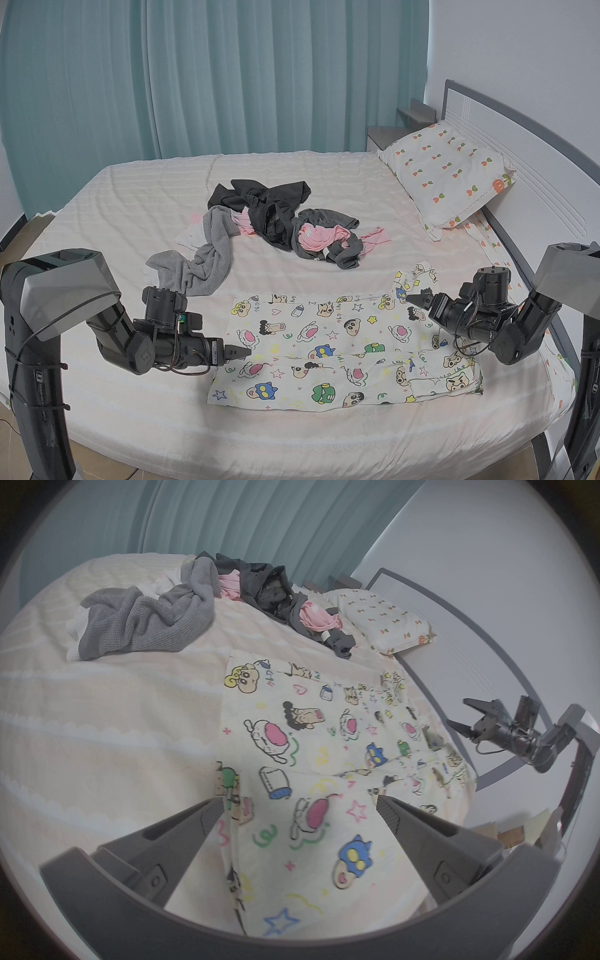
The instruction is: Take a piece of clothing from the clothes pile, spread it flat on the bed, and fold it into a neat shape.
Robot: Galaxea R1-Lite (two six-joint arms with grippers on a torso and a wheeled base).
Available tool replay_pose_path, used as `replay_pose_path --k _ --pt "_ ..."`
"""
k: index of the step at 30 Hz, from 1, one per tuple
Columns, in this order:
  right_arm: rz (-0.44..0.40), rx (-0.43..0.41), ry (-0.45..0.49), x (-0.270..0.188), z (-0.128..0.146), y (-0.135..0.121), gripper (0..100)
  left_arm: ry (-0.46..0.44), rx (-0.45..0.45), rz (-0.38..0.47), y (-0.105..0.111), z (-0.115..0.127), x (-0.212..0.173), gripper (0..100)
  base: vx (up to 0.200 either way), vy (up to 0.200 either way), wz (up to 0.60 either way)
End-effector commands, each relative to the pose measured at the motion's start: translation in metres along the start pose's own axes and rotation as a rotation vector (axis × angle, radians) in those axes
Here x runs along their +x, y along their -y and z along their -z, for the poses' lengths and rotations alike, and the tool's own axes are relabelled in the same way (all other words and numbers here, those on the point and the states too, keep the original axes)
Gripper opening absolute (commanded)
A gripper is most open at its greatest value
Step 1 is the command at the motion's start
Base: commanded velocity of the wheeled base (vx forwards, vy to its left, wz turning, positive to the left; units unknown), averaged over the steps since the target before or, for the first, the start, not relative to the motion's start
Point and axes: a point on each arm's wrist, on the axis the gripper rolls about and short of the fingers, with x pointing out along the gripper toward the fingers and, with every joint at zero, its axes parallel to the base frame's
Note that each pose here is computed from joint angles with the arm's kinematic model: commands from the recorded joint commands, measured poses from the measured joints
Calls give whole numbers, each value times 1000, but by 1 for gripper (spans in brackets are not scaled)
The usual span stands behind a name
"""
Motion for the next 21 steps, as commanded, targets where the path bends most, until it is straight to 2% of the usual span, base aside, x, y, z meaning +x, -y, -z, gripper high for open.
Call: replay_pose_path --k 1,21 --pt "7 1 -16 1 5 2 100 -36 -2 -13 -9 10 15 100 0 0 0" --pt "10 2 -20 2 6 4 100 -33 -9 5 -5 12 35 100 0 0 0"
